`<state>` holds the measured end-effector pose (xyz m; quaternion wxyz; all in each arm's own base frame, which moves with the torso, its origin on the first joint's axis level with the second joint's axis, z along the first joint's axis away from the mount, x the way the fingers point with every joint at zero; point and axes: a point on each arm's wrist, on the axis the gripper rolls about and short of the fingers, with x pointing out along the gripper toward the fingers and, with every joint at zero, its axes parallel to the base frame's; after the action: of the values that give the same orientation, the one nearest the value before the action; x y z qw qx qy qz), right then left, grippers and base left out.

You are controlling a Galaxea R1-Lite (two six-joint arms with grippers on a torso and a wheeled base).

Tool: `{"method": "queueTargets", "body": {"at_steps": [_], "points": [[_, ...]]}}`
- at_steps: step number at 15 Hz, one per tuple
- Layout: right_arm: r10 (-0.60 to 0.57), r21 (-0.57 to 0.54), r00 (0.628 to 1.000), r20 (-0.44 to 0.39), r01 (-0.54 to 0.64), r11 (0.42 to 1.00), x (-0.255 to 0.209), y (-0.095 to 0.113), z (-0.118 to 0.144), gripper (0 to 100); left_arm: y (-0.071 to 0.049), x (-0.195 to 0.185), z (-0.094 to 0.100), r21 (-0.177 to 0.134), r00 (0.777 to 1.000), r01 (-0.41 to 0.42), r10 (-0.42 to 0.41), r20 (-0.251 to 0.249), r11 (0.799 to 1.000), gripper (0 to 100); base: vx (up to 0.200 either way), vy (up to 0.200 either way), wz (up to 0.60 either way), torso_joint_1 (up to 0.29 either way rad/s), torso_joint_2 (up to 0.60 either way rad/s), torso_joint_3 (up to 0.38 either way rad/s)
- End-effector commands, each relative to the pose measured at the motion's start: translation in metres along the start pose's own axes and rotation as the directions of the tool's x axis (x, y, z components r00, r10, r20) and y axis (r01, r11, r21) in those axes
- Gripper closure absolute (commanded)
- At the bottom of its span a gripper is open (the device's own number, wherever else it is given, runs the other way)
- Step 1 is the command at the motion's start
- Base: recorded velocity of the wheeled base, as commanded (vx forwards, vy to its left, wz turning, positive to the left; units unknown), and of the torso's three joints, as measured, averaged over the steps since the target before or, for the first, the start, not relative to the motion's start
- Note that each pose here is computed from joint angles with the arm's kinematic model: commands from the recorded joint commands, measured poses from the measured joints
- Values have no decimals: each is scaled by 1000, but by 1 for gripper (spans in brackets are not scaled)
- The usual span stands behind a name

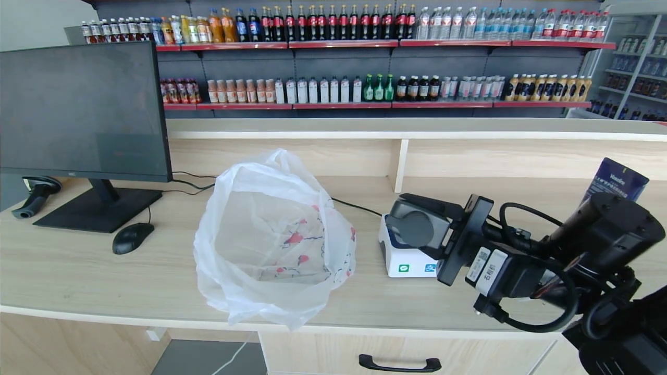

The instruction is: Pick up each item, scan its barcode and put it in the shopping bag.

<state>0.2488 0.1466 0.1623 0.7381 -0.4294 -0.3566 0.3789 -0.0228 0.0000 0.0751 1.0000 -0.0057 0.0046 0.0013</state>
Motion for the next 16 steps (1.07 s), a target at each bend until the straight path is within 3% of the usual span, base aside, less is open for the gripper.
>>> {"method": "queueTargets", "body": {"at_steps": [1, 5, 8, 16], "points": [[33, -22, 999, -22, -34, 999, 0, 7, -22, 100, 0, 0, 0, -1, 1000, -1, 1, 0, 1000, 0, 0, 0, 0, 0, 0, 0], [64, -100, 998, -9, -65, 993, 0, 9, -42, 100, 0, 0, 0, -1, 1000, -1, 1, 0, 1000, 0, 0, 0, 0, 0, 0, 0], [108, -129, 994, 7, -106, 986, 5, 22, -54, 100, 0, 0, 0, -1, 1000, -1, 1, 0, 1000, 0, 0, 0, 0, 0, 0, 0], [115, -187, 993, 17, -109, 976, 7, 22, -73, 100, 0, 0, 0, -5, 1000, -1, 1, 0, 1000, 0, 0, 0, 0, 0, 0, 0]]}}
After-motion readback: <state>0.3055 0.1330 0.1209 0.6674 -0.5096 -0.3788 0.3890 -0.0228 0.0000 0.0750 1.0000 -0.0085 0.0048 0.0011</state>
